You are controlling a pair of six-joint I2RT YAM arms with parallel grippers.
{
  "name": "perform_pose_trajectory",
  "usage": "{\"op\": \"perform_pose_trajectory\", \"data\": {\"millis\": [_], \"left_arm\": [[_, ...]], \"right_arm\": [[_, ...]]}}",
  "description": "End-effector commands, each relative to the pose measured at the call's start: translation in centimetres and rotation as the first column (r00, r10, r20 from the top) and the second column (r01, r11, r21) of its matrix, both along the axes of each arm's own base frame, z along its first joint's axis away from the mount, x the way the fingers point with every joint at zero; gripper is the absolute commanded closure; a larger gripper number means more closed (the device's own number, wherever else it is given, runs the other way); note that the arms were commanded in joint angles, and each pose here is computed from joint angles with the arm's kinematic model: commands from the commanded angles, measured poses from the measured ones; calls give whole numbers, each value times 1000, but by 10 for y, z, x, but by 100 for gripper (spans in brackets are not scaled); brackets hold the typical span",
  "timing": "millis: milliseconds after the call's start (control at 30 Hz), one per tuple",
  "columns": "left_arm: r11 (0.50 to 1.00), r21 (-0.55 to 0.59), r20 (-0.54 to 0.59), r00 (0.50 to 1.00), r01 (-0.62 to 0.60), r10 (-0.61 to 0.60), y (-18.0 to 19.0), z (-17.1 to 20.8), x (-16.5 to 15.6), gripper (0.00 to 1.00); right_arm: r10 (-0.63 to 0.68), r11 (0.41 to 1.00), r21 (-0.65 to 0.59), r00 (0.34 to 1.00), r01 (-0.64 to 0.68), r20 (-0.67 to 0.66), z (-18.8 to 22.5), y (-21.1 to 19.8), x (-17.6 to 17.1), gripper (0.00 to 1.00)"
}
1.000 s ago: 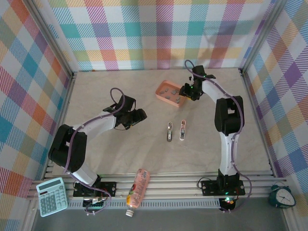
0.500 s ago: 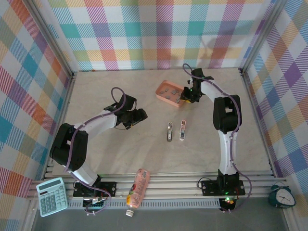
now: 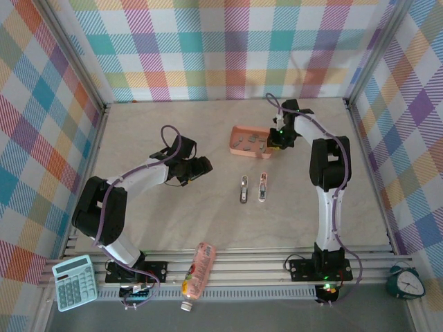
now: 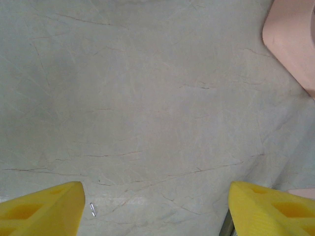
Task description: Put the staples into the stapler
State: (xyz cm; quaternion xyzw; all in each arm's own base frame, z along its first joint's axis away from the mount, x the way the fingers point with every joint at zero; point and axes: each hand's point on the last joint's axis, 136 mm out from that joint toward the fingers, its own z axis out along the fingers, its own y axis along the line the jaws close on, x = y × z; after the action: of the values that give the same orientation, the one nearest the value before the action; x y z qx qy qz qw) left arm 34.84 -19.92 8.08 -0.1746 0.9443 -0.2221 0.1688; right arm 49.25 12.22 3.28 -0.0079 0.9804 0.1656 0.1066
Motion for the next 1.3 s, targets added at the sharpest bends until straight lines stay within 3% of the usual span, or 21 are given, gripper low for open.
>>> {"op": "perform_pose_trajectory", "data": {"millis": [0,167,433,567,867,1000,1267], "left_arm": [[1000,2,-25,1000,16,-16,2,0,0,24],[1000,-3,-32,999,27,-27,0,-1,0,24],[999,-18,-36,998,44,-44,-5,0,1,24],[999,-18,-34,998,49,-50,-5,1,0,24],[999,-5,-35,999,36,-37,-2,0,2,24],[999,-3,-42,998,37,-37,-2,-1,2,23],[999,-6,-38,998,44,-44,-4,0,2,23]], "right_arm": [[95,993,-72,995,-94,10,15,-20,-8,81],[214,972,-100,977,-211,15,21,-30,-20,81],[206,967,-149,978,-206,-16,25,-64,-35,80],[189,971,-148,982,-189,-17,38,-74,-39,68],[20,997,-81,999,-17,42,93,-50,-36,65],[-31,998,-59,999,34,44,95,-26,-34,59],[-64,996,-66,998,64,0,61,-3,-17,57]]}}
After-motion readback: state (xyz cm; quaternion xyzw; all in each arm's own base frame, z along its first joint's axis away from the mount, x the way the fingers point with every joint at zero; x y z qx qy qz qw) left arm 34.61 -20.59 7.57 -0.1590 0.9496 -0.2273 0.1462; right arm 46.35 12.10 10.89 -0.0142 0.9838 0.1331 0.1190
